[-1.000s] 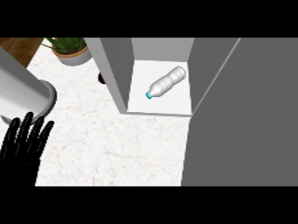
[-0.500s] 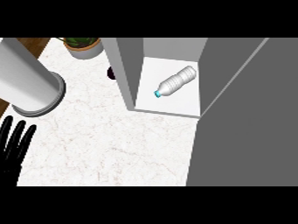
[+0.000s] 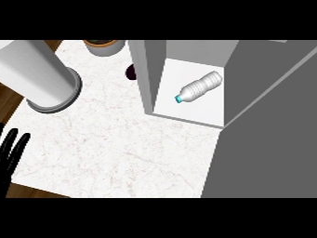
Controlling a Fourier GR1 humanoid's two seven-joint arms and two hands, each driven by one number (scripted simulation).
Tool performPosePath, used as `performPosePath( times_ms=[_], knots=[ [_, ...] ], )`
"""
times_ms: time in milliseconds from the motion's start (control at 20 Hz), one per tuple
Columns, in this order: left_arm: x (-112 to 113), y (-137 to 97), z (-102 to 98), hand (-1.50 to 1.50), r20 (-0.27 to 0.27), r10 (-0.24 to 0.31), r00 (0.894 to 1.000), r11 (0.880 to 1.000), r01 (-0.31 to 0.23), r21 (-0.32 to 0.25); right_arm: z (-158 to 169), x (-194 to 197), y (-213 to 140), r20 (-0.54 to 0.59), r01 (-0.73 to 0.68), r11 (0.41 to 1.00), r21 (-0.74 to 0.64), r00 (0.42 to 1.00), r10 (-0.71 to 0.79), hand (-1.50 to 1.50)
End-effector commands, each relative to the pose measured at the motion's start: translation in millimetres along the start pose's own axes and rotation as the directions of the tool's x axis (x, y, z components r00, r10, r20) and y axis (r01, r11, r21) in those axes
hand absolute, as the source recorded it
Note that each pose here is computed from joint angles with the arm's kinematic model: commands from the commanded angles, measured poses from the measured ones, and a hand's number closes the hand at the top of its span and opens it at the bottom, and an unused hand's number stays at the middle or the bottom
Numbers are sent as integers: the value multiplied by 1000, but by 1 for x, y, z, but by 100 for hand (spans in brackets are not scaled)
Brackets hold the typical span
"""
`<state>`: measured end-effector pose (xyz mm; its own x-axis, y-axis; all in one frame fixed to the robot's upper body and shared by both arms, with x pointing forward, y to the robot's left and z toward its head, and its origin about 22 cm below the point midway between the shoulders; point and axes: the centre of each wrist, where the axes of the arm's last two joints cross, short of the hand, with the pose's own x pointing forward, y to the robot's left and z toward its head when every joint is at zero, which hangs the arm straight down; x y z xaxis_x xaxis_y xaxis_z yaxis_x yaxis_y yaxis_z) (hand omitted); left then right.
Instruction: Pick up the bottled water, place it into the cabinet and close the cabinet
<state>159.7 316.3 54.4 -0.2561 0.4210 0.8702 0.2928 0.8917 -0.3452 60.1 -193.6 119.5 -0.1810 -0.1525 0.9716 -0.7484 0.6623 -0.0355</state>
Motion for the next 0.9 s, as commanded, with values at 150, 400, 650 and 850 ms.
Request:
performPosePath(
  times_ms=[150, 400, 650, 850],
  knots=[
    [8, 6, -4, -150, -15, 8, 1000, 999, -8, -42, -21, 5, 10, -30, -26, 965, 260, 999, 35, 150],
    [14, 10, -8, -150, -20, -15, 1000, 998, 14, -64, -25, 17, -4, -6, -169, 921, 351, 983, 183, 150],
    [15, 12, -12, -150, -5, -10, 1000, 998, 9, -60, -35, 13, -8, 11, -181, 923, 341, 982, 188, 150],
    [16, 17, -11, -150, -18, -9, 1000, 998, 8, -55, -42, 13, -11, 4, -215, 898, 384, 973, 232, 150]
  ],
)
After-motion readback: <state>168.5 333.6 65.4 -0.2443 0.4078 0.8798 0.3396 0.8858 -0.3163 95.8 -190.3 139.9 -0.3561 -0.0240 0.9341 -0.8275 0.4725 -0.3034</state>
